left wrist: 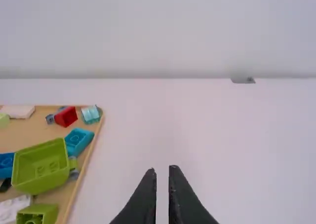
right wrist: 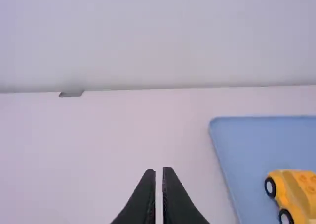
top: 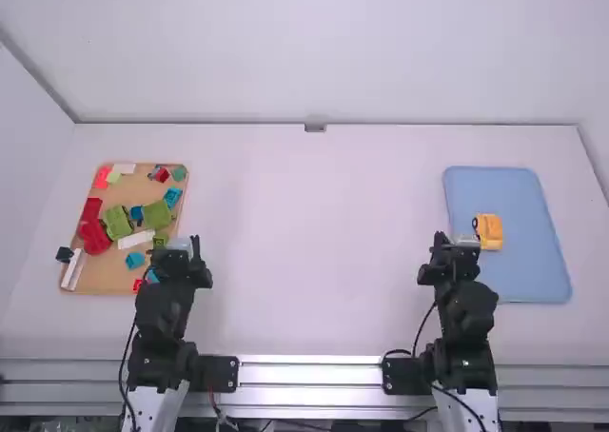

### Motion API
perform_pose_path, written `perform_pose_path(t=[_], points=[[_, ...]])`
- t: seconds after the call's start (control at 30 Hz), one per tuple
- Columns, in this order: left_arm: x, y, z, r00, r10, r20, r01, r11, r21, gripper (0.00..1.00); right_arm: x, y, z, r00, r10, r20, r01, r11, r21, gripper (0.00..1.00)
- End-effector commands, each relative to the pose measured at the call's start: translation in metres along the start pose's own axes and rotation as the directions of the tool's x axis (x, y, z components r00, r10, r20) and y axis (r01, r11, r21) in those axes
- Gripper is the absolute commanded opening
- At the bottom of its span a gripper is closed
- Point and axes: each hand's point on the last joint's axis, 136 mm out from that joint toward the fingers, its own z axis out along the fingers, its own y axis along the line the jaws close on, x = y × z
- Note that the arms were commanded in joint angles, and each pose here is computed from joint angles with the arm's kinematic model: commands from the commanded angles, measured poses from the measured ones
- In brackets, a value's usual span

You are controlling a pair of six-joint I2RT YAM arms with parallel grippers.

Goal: Assemble lego blocks to make yellow taxi

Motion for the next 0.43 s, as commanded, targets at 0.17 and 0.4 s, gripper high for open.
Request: perform_pose_path(t=[0.17, 0.4], points=[[-0.001, -0.001, -0.001, 1.0, 0.006, 0.018, -0.006, 1.0, 0.005, 0.0, 0.015, 0.0, 0.0, 1.0, 0.003, 0.019, -0.003, 1.0, 0.002, 0.0], [-0.001, -0.001, -0.001, 1.0, 0.006, 0.018, -0.006, 1.0, 0.005, 0.0, 0.006, 0.0, -0.002, 0.998, 0.002, 0.06, -0.002, 1.0, 0.002, 0.0]])
